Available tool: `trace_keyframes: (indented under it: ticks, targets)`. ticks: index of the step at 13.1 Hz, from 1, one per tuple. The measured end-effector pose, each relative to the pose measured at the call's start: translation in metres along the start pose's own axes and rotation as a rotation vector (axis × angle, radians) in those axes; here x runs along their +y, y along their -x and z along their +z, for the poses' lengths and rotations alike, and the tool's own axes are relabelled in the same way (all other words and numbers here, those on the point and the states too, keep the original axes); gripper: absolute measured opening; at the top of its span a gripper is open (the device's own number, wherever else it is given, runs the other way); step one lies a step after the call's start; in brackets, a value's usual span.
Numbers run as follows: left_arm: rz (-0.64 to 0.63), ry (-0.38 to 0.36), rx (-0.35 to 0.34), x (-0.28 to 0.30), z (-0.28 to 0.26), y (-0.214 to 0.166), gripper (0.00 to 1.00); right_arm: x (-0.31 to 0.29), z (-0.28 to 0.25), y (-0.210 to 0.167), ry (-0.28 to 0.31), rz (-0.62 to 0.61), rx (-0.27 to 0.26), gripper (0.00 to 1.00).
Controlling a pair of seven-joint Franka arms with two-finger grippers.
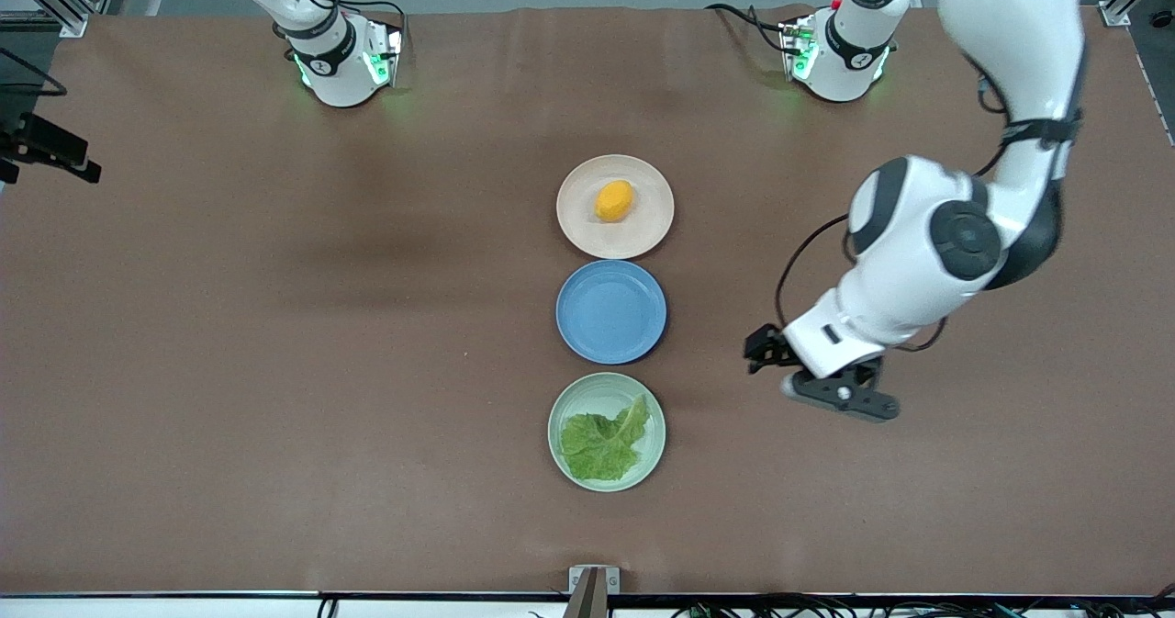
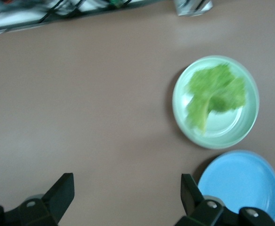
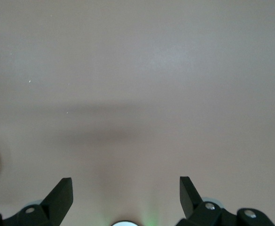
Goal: Pick lemon and lettuce from plates
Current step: 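Reach the left gripper over the lettuce while the right gripper approaches the lemon, then grasp the lettuce stem with the left gripper while the right gripper grasps the lemon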
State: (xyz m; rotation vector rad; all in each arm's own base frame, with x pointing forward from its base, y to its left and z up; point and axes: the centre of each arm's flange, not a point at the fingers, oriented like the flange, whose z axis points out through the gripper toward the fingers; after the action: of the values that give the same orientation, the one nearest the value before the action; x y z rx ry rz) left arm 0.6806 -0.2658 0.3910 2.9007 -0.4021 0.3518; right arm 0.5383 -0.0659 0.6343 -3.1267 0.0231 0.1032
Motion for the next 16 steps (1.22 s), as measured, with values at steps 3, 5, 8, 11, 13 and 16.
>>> trace_keyframes:
  ticks: [3, 5, 8, 11, 13, 16]
  targets:
    - [0.063, 0.045, 0.104, 0.043, 0.071, 0.004, 0.96, 0.010, 0.043, -0.031, 0.006, 0.010, -0.044, 1.00]
    - [0.134, 0.063, 0.125, 0.081, 0.112, 0.017, 0.87, 0.010, 0.074, -0.050, 0.007, 0.006, -0.077, 1.00]
    - [0.186, 0.060, 0.190, 0.097, 0.153, 0.029, 0.82, -0.028, 0.081, -0.056, -0.009, 0.103, -0.092, 1.00]
    - [0.196, 0.075, 0.267, 0.095, 0.195, 0.041, 0.78, -0.138, 0.090, -0.050, -0.024, 0.232, -0.111, 1.00]
    - [0.218, 0.070, 0.278, 0.103, 0.212, 0.046, 0.71, -0.218, 0.107, -0.040, -0.029, 0.301, -0.083, 1.00]
    - [0.279, 0.019, 0.286, 0.117, 0.225, 0.049, 0.67, -0.330, 0.148, -0.011, -0.061, 0.414, -0.003, 1.00]
